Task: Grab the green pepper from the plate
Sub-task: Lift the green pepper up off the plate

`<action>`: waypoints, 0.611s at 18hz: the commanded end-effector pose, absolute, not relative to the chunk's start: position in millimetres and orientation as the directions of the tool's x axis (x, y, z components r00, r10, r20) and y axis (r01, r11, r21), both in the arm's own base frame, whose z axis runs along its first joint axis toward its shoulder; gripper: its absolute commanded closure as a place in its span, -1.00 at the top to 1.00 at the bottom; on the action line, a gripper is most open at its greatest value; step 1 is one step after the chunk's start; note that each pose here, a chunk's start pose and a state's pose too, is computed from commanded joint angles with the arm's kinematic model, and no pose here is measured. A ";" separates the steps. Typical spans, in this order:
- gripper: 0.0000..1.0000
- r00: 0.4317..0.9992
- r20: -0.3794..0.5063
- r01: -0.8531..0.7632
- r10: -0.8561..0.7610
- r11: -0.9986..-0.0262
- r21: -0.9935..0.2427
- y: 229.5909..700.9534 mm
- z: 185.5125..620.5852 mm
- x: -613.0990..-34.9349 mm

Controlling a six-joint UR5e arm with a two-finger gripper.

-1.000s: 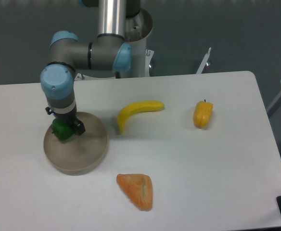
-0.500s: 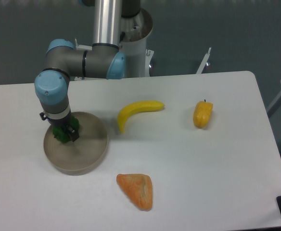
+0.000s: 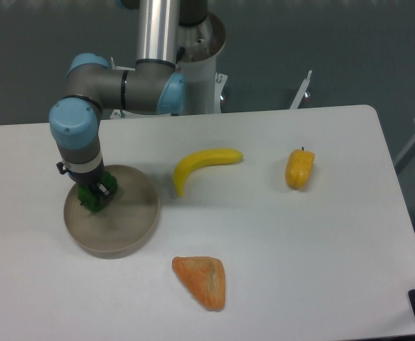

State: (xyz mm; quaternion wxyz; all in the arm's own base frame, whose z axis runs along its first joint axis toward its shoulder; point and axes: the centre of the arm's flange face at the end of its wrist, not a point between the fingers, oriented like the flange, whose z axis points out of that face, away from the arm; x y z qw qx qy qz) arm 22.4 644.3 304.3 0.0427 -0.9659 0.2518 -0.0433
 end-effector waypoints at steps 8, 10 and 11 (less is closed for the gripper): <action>-0.43 0.875 -0.071 -0.485 -0.480 -0.866 -0.120 644.6 354.8 -78.3; -0.43 0.860 -0.100 -0.510 -0.501 -0.851 -0.126 634.5 372.7 -113.1; -0.43 0.860 -0.106 -0.509 -0.499 -0.851 -0.125 630.8 374.7 -129.3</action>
